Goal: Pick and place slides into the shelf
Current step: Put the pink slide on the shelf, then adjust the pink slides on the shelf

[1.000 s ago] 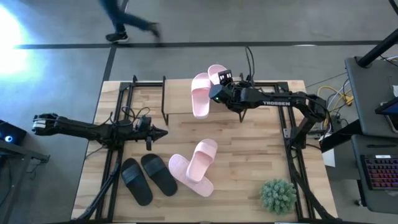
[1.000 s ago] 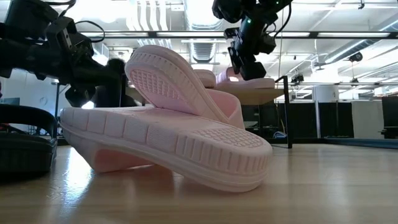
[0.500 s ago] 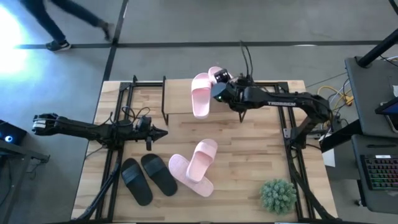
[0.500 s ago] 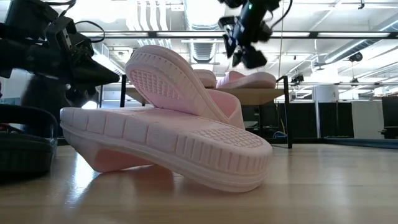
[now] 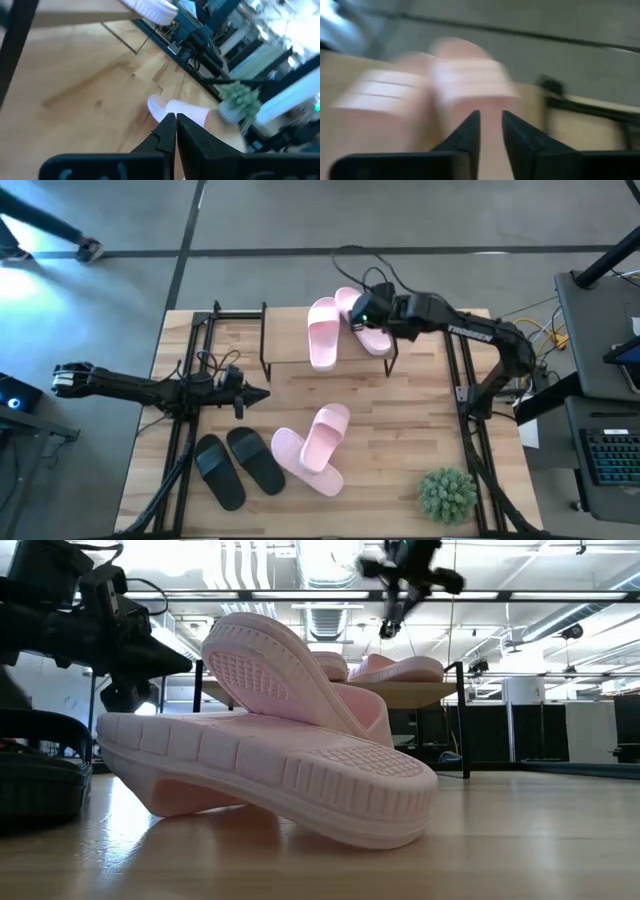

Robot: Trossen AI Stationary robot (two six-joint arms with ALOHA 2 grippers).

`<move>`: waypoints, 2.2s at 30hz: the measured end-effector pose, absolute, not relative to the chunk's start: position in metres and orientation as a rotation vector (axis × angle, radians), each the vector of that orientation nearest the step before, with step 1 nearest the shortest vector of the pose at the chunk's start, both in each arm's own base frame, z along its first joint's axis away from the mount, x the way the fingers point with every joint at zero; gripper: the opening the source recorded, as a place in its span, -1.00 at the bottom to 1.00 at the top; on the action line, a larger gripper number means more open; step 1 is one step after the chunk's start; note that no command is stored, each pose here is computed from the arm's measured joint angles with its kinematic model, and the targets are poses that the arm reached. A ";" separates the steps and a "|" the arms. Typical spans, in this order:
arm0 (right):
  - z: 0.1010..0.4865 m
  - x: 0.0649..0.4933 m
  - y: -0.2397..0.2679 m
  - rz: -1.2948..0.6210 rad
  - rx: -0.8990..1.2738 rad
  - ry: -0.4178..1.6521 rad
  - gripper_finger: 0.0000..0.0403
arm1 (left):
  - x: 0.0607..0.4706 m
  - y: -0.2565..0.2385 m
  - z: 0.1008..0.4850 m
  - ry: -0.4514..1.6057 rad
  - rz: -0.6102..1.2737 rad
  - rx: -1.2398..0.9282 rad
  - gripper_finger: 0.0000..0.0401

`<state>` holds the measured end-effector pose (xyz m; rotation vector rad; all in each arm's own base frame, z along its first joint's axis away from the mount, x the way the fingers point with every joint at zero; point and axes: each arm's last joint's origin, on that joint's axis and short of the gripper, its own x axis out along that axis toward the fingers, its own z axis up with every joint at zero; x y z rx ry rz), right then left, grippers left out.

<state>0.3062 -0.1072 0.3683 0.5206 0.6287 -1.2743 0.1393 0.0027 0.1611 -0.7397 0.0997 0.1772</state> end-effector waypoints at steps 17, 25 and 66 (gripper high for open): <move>0.345 0.326 -0.211 -1.228 0.443 0.923 -0.94 | 0.142 0.005 0.190 -0.155 0.170 -0.838 -1.00; 0.312 0.333 -0.221 -1.184 0.347 1.238 -0.94 | 0.142 0.007 0.194 -0.196 0.207 -0.842 -1.00; 0.378 0.311 -0.157 -1.030 0.380 1.177 -0.94 | 0.166 0.007 0.301 -0.347 0.193 -0.271 -1.00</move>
